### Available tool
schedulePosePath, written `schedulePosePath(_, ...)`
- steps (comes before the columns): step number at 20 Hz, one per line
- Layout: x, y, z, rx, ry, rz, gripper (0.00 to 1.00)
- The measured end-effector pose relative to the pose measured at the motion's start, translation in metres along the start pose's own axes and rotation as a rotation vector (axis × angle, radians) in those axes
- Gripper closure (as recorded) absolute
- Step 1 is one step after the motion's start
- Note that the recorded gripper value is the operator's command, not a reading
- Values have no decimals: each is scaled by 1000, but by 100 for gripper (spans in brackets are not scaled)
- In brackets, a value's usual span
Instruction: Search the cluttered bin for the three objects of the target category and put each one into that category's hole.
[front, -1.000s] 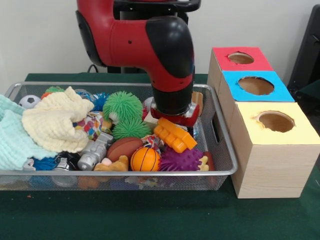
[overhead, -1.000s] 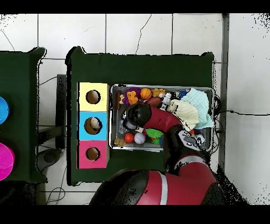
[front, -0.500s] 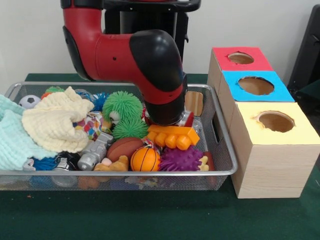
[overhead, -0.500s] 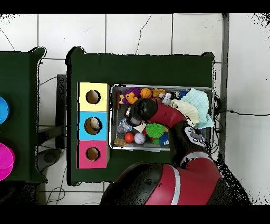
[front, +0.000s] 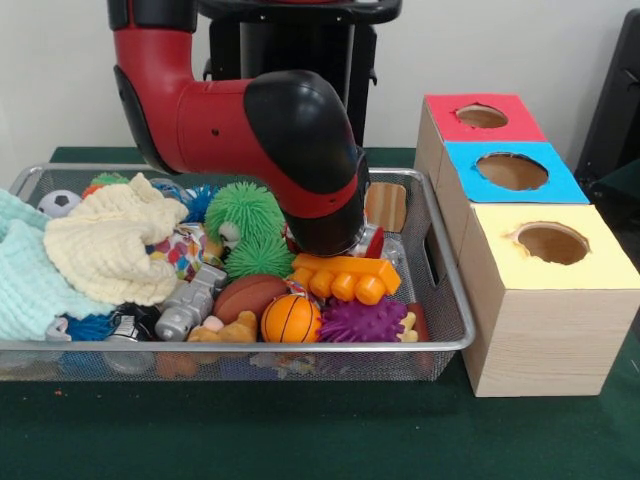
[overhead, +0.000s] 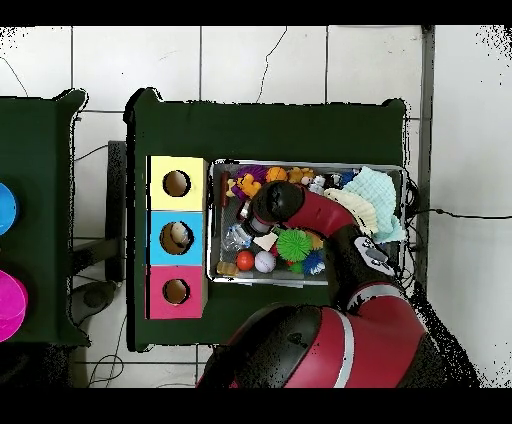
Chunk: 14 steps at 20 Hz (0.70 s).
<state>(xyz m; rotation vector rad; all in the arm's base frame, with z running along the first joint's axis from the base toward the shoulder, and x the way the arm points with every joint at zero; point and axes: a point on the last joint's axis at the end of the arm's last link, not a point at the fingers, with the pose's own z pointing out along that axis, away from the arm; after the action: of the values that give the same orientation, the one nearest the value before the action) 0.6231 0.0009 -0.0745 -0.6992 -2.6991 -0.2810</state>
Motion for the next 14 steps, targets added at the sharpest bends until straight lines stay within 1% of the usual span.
schedulePosePath(8, -1, 0, 0, 3, 14, 0, 0)
schedulePosePath(14, -4, 1, 0, 2, 50, 8, 0)
